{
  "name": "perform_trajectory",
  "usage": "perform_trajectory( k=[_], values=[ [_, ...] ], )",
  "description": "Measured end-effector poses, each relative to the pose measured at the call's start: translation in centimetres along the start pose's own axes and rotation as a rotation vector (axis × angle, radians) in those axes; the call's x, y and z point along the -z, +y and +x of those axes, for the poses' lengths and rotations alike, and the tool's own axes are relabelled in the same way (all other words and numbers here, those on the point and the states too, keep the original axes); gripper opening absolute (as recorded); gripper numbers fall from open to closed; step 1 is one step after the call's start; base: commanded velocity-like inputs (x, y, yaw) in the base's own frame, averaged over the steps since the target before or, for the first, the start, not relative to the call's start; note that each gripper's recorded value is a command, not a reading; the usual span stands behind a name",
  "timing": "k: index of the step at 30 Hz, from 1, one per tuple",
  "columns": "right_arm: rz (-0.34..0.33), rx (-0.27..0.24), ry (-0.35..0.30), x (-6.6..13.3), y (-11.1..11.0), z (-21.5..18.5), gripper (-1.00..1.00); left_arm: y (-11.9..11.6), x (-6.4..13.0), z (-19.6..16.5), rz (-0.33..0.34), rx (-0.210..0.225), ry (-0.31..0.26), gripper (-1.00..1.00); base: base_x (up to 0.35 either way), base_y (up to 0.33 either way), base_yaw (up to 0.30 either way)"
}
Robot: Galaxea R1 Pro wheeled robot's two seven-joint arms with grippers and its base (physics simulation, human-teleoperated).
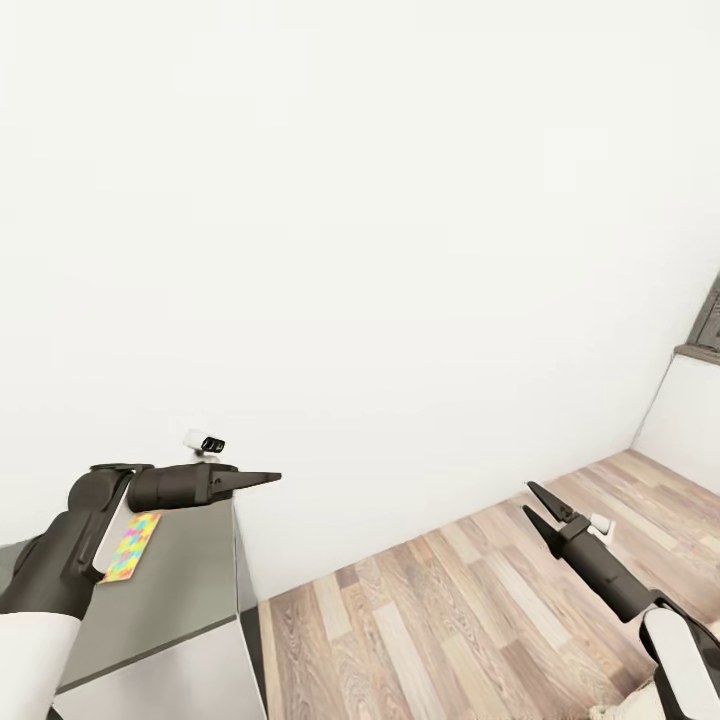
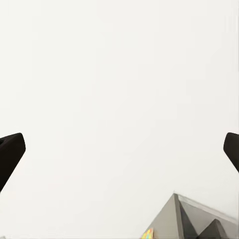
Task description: Put all the toys in the child's room - the three board games (two on the bed and one on the table), the two jigsaw puzzles on the table, and the tennis ball on the table - inside the toy box on the table in the child's room.
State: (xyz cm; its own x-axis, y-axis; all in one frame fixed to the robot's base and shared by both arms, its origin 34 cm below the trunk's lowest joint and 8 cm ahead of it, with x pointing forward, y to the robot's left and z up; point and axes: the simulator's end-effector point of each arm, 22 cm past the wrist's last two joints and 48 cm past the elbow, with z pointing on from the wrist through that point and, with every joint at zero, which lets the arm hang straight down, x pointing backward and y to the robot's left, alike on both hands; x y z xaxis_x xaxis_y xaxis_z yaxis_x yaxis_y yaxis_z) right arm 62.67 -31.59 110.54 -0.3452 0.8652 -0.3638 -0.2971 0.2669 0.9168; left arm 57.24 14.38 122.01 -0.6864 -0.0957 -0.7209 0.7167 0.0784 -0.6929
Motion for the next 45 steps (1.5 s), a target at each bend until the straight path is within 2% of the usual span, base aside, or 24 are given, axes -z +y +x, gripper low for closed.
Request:
perform_trajectory(
  k=[9, 20, 45],
  values=[
    [-0.005, 0.002, -0.016, 0.3, 0.3, -0.6, 1.00, -0.5, 0.0, -0.2, 0.000, -0.010, -0.001, 1.00, -0.003, -0.012, -0.233],
    [-0.005, -0.004, -0.021, 0.5, 0.4, -0.7, 1.00, -1.1, -0.6, 0.2, 0.005, -0.022, 0.024, 1.00, -0.048, -0.180, -0.233],
    [-0.013, -0.013, -0.028, 0.7, 0.8, -0.9, 1.00, -2.4, -0.7, -0.1, 0.008, -0.049, 0.028, 1.00, -0.198, -0.170, -0.233]
  ],
)
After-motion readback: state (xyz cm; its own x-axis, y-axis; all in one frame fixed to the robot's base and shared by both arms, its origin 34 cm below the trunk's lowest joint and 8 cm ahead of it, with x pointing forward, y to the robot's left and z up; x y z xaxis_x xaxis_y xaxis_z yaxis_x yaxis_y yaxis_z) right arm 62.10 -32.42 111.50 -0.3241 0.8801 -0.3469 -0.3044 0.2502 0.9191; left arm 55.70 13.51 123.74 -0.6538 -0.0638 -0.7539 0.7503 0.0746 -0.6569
